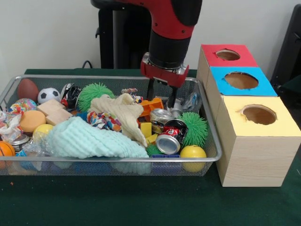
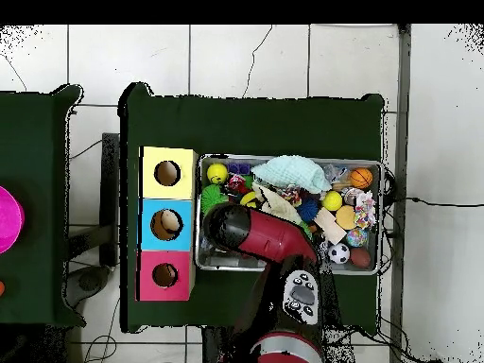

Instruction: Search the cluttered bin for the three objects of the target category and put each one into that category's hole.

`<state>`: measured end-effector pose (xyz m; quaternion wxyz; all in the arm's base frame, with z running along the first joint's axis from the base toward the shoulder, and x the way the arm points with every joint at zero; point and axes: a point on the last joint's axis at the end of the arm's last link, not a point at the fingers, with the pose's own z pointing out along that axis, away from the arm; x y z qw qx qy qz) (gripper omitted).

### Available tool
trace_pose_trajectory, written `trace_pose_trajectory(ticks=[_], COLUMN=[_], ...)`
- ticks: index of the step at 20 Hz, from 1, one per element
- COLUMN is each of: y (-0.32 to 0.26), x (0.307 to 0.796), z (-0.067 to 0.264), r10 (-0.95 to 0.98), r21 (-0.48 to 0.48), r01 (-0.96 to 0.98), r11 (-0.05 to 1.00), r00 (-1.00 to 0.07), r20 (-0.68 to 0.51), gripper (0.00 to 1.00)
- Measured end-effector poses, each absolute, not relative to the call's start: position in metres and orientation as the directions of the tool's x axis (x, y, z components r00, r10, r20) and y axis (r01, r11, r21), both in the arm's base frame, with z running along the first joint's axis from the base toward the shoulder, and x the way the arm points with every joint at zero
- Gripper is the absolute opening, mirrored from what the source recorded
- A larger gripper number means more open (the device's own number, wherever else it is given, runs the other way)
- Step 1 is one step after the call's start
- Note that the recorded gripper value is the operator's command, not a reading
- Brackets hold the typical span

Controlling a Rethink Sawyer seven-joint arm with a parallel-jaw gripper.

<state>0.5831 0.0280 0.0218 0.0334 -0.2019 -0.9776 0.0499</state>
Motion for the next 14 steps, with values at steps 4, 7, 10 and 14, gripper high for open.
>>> trace_pose_trajectory(ticks=[4,7,10,14], y=[0.027,0.026,0.024,0.023], x=[0.581,0.580,0.582,0.584], z=[0.006,-0.005,-0.013,-0.017], r10=[0.411,0.418,0.433,0.442], r21=[-0.113,-0.115,-0.112,-0.110], r01=[0.405,0.414,0.430,0.442], r11=[0.907,0.903,0.896,0.890], r00=[-0.911,-0.908,-0.902,-0.897], r20=[0.035,0.017,-0.004,-0.020], gripper=[1.00,1.00,1.00,1.00])
